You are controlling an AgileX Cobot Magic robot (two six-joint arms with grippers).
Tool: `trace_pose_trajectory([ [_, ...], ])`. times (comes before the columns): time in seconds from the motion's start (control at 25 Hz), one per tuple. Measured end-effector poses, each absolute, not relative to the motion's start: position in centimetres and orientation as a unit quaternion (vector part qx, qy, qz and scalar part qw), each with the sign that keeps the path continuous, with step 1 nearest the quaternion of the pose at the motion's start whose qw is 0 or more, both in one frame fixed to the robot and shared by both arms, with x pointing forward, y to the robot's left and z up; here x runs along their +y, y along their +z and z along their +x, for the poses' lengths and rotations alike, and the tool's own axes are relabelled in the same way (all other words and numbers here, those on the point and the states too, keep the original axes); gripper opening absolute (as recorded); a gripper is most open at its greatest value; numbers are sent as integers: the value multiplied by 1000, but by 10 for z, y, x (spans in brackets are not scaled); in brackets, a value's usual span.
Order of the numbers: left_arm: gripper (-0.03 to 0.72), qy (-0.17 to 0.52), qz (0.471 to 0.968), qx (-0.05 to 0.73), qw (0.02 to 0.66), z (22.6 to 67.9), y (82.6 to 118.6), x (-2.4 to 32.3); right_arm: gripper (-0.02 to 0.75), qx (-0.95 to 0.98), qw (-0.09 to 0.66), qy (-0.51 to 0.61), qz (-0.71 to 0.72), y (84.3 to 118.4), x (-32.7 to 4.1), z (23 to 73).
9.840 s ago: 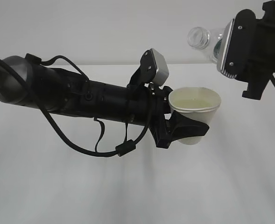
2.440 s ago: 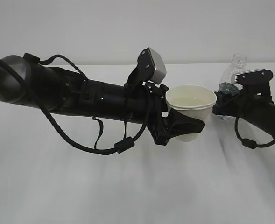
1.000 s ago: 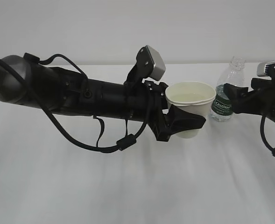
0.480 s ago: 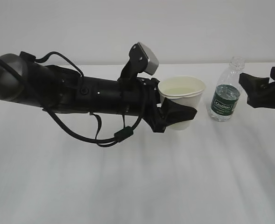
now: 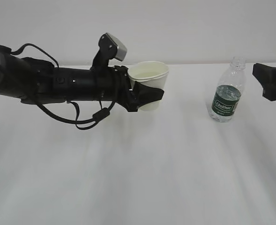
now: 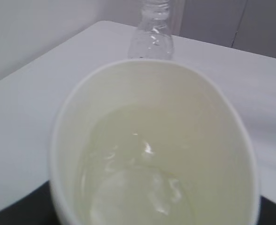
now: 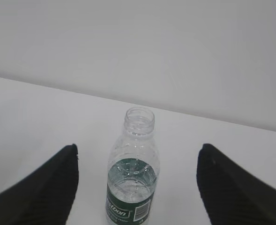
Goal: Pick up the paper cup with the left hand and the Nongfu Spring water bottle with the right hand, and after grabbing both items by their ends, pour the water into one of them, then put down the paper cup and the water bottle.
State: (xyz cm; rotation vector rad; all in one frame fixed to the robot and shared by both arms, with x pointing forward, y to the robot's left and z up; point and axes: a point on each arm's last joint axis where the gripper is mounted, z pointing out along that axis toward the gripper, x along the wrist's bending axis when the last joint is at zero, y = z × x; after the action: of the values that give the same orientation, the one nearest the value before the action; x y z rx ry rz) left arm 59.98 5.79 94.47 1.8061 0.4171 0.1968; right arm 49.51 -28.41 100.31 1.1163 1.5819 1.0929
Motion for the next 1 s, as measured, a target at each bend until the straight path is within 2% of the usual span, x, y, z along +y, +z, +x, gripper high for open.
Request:
trace_pose_trajectory([
  [0.52,436,136,759,247,587,636,945,123,589,653,437,426,448,1015,-284,481],
  [1.0,436,170,744,291,577,653,944,169,589,654,437,421,452,1016,-285,479],
])
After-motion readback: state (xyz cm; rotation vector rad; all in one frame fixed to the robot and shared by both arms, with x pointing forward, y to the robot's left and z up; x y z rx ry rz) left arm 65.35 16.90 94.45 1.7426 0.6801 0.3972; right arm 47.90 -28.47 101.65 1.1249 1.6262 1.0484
